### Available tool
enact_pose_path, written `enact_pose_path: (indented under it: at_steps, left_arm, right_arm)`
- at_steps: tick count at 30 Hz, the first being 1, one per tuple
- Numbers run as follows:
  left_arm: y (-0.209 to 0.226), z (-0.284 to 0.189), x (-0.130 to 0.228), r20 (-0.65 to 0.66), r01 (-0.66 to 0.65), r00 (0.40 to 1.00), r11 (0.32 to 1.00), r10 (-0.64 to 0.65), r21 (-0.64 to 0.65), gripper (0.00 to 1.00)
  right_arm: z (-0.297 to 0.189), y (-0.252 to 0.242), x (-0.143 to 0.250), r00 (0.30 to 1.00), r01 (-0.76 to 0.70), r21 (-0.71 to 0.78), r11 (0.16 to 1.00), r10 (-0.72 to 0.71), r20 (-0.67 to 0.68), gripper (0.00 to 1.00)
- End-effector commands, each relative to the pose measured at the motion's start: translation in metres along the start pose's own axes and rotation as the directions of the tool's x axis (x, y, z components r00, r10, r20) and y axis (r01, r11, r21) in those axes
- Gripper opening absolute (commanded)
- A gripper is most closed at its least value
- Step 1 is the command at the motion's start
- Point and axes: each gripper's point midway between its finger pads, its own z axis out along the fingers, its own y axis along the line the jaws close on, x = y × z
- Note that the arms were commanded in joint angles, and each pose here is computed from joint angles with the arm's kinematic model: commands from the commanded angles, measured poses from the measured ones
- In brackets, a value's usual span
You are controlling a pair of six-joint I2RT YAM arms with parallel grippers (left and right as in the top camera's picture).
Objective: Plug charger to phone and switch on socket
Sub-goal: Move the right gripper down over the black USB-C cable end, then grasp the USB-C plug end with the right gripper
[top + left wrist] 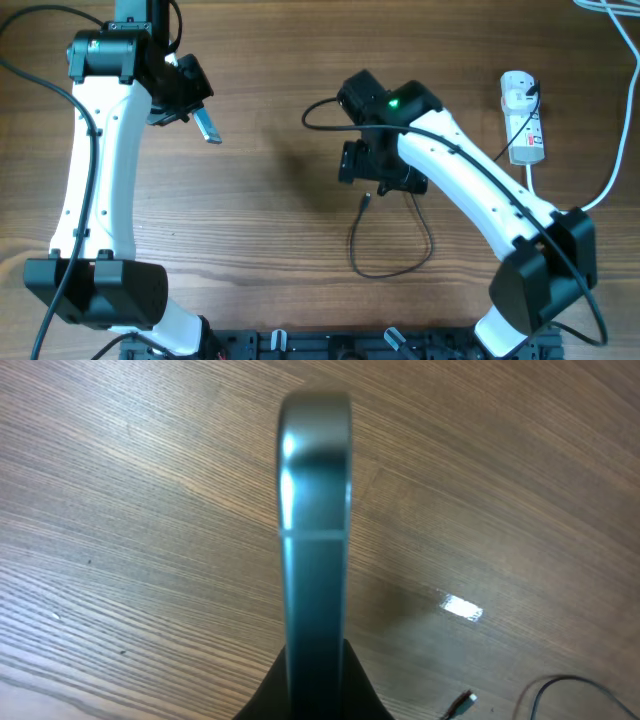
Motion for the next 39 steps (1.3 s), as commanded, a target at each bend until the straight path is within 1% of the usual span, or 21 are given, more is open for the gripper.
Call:
enact_pose_path:
  at_steps: [1,4,7,10,11,12,13,17,22,24,25,26,27,30,36,38,39]
  left_arm:
    - [0.002,0.0,-0.003,0.011,0.019,1.0,1.0,-0.019,-0.005,0.04]
    - [0.002,0.0,-0.003,0.011,0.019,1.0,1.0,-0.019,-0.005,0.04]
    - [0.001,0.0,-0.003,0.014,0.019,1.0,1.0,-0.019,-0.003,0.04]
    - [0.001,0.0,-0.004,0.017,0.019,1.0,1.0,-0.019,-0.002,0.04]
    - [0.001,0.0,-0.004,0.017,0.019,1.0,1.0,-0.019,-0.002,0.04]
    - [0.001,0.0,-0.004,0.017,0.019,1.0,1.0,-0.019,-0.002,0.04]
    - [0.001,0.0,-0.004,0.017,0.019,1.0,1.0,-0.019,-0.002,0.04]
    - [0.001,0.0,-0.004,0.018,0.019,1.0,1.0,-0.019,-0.001,0.04]
    - [0.001,0.0,-0.005,0.018,0.019,1.0,1.0,-0.019,-0.001,0.04]
    - [0.001,0.0,-0.004,0.018,0.019,1.0,1.0,-0.019,-0.001,0.04]
    - [0.001,0.0,-0.004,0.018,0.019,1.0,1.0,-0.019,-0.001,0.04]
    - [0.001,0.0,-0.004,0.018,0.019,1.0,1.0,-0.019,-0.001,0.04]
    - [0.001,0.0,-0.004,0.018,0.019,1.0,1.0,-0.019,-0.001,0.04]
    - [0.0,0.0,-0.005,0.02,0.019,1.0,1.0,-0.019,0.0,0.04]
    - [0.0,0.0,-0.006,0.025,0.019,1.0,1.0,-0.019,0.003,0.04]
    - [0.0,0.0,-0.006,0.025,0.019,1.0,1.0,-0.019,0.003,0.04]
    - [0.0,0.0,-0.006,0.025,0.019,1.0,1.0,-0.019,0.002,0.04]
  right_arm:
    - [0.031,-0.006,0.011,0.997,-0.015,-0.029,0.999,0.012,-0.078,1.0]
    - [0.05,0.0,0.016,0.991,0.019,-0.14,0.99,-0.038,-0.131,1.0]
    - [0.071,0.002,0.019,0.988,-0.021,-0.199,0.98,-0.01,-0.155,1.0]
    - [0.082,0.002,0.022,0.986,-0.063,-0.206,0.976,0.029,-0.164,0.99]
    - [0.084,0.002,0.022,0.985,-0.077,-0.205,0.976,0.043,-0.165,0.95]
    - [0.087,0.002,0.022,0.984,-0.101,-0.202,0.974,0.068,-0.165,0.81]
    - [0.087,0.001,0.021,0.981,-0.13,-0.194,0.972,0.097,-0.168,0.74]
    - [0.09,-0.003,0.017,0.983,-0.16,-0.133,0.978,0.146,-0.115,0.72]
    - [0.093,-0.001,0.018,0.983,-0.181,-0.063,0.981,0.179,-0.037,0.67]
    - [0.096,-0.003,0.016,0.979,-0.204,-0.039,0.978,0.203,-0.018,0.63]
    - [0.099,-0.003,0.016,0.979,-0.206,-0.036,0.978,0.205,-0.021,0.62]
    - [0.103,-0.003,0.016,0.979,-0.205,-0.029,0.978,0.204,-0.026,0.57]
    - [0.107,-0.003,0.017,0.978,-0.205,-0.02,0.979,0.205,-0.035,0.56]
    - [0.112,-0.002,0.02,0.977,-0.206,-0.016,0.978,0.205,-0.055,0.54]
    - [0.112,0.004,0.02,0.981,-0.187,-0.045,0.981,0.184,-0.066,0.55]
    - [0.112,0.012,0.019,0.989,-0.138,-0.087,0.987,0.132,-0.073,0.54]
    - [0.112,0.012,0.018,0.989,-0.14,-0.087,0.986,0.134,-0.07,0.55]
